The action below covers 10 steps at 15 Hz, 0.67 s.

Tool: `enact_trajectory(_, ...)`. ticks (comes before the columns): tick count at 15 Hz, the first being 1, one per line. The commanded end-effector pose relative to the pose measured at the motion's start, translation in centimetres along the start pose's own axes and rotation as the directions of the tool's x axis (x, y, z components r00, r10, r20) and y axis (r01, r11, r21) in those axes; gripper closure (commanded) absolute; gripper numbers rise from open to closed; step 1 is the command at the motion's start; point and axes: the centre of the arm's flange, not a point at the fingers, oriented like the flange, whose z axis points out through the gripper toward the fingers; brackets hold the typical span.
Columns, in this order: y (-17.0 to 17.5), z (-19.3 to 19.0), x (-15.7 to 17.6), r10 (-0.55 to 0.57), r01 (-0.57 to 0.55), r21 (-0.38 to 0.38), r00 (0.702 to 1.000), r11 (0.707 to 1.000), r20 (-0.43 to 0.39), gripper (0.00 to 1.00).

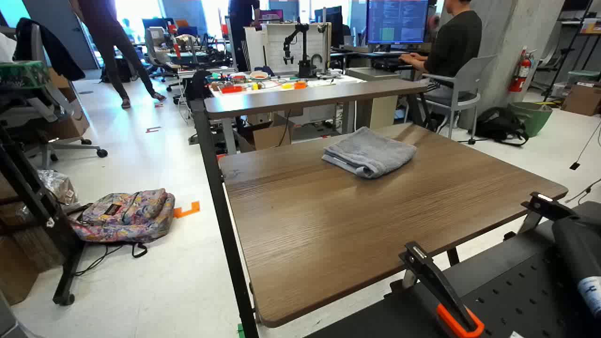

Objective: Slide the cloth to the left on the desk

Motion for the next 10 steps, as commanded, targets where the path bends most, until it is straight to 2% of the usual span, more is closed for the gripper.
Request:
enact_trajectory(1, 0.0, 0.0, 0.0, 0.000, 0.000, 0.000, 1.000, 1.000, -0.001, 0.00)
enact_trajectory(5, 0.0, 0.0, 0.0, 0.000, 0.000, 0.000, 1.000, 1.000, -0.002, 0.00)
enact_trajectory(10, -3.1, 1.4, 4.6, 0.133, -0.133, 0.017, 0.989, 0.991, -0.059, 0.00)
